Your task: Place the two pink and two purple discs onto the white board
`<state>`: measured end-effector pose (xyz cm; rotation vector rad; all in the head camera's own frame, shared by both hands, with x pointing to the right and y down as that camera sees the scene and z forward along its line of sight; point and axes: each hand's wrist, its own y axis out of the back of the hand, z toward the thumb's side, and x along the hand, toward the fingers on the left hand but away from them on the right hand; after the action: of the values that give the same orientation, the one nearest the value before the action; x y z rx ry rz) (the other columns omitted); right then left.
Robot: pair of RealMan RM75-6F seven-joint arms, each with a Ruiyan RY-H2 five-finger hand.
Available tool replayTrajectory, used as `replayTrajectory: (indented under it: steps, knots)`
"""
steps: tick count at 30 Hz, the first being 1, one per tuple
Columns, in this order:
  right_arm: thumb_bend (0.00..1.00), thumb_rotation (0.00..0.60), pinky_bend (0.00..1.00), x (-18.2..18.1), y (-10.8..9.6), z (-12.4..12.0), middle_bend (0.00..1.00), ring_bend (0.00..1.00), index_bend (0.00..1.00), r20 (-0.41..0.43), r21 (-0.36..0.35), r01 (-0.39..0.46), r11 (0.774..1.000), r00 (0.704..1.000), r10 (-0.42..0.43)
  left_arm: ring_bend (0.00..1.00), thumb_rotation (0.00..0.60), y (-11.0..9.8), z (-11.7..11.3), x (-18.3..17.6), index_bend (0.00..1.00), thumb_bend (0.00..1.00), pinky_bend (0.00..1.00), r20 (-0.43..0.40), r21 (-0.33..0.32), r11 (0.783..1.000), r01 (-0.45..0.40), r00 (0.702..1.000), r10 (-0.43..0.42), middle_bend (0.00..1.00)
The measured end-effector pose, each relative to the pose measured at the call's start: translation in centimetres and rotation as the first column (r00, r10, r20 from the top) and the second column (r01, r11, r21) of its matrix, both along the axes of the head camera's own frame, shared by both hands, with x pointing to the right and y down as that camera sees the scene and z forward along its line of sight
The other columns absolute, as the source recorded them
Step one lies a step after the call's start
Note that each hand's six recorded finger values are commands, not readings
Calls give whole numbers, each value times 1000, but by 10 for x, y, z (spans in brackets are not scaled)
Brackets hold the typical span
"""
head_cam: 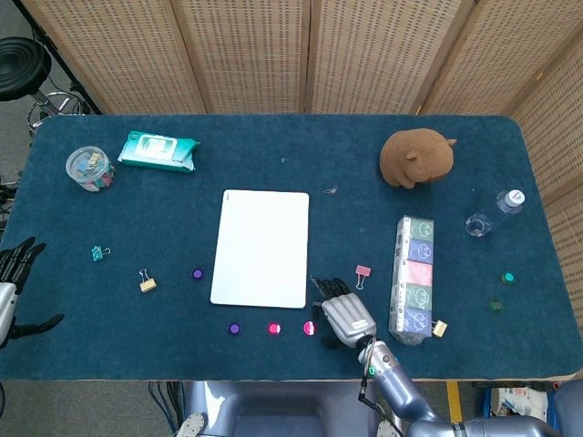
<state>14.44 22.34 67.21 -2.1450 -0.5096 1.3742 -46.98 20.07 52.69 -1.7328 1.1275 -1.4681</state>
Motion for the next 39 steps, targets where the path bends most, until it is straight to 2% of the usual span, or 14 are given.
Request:
replayTrajectory:
  steps: [10, 28, 39]
  knots:
    - [246, 600, 0, -13, -1, 2, 0, 0, 422, 9, -16, -11, 1000, 1000, 11, 0, 600, -1, -1, -1, 0, 0, 0, -7, -1, 1000, 3, 1000, -3, 0]
    - [257, 600, 0, -21, -2, 12, 0, 0, 442, -33, -38, -11, 999, 999, 9, 0, 600, -3, -3, -5, 0, 0, 0, -13, 4, 1000, 16, 1000, -16, 0]
    - [347, 600, 0, -22, -3, 16, 0, 0, 543, -49, -46, -14, 999, 999, 12, 0, 600, -3, -3, -6, 0, 0, 0, -14, 1, 1000, 19, 1000, -19, 0]
